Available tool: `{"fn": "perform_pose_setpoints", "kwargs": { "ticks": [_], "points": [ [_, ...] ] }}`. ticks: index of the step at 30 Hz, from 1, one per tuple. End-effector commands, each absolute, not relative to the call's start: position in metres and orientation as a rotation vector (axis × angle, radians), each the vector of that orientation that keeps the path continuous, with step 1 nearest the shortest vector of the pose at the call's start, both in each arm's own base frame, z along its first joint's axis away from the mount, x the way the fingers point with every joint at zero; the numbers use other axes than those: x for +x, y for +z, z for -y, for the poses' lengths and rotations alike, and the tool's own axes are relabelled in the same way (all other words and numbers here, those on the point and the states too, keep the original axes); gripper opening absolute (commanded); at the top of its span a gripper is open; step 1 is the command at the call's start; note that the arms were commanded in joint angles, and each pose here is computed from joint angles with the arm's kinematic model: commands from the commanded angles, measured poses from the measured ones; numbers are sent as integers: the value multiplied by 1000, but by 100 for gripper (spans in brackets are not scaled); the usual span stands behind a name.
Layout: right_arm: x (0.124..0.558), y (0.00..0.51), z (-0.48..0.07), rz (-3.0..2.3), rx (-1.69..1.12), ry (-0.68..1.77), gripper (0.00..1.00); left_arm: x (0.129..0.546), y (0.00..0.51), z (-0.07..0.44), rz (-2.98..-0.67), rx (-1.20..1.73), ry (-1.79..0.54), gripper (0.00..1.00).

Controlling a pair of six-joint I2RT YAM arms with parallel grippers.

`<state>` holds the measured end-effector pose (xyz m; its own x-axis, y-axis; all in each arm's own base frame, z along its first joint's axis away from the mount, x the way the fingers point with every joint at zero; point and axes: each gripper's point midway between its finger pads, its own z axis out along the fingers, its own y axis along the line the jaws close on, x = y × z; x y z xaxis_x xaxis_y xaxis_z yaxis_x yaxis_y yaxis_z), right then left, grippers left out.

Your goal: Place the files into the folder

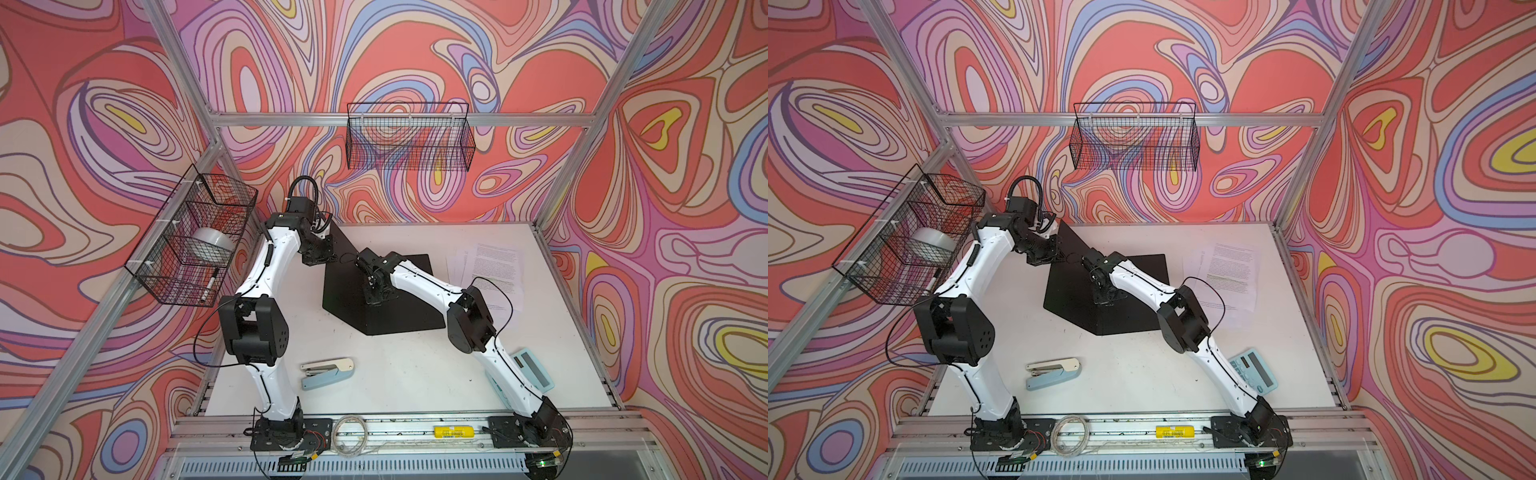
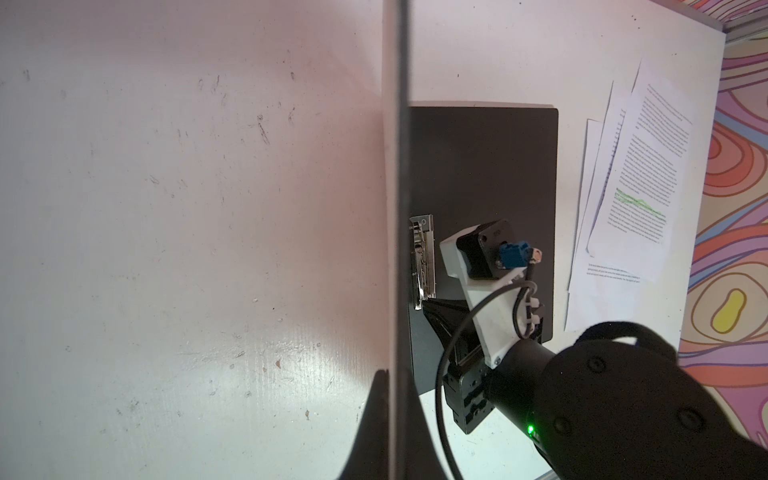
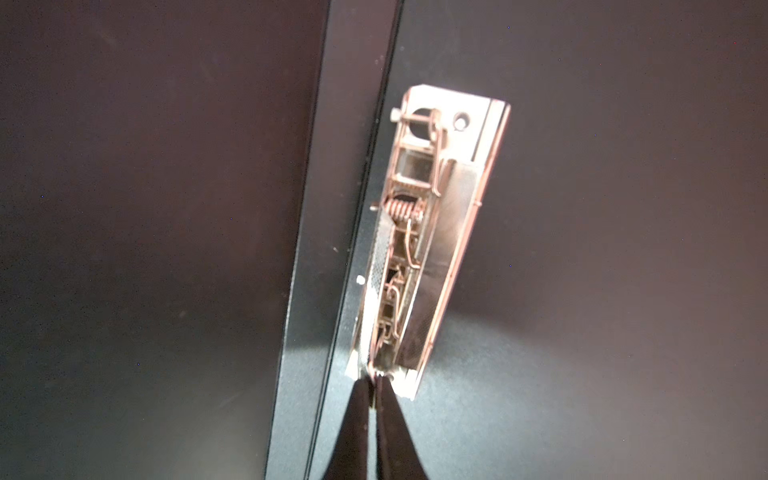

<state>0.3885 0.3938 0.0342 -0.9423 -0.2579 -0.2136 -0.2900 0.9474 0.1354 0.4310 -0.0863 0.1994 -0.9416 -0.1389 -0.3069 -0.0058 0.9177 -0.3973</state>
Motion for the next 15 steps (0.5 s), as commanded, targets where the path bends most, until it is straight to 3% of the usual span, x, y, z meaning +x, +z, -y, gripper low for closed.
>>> {"fn": "perform_pose_setpoints", "kwargs": {
  "ticks": [1, 15],
  "points": [
    [389, 18, -366, -2949, -412, 79, 0, 427, 218, 86, -2720, -73, -568, 0],
    [393, 40, -369, -2911, -399, 112, 1, 427, 219, 85, -2718, -75, -560, 0]
  ]
}}
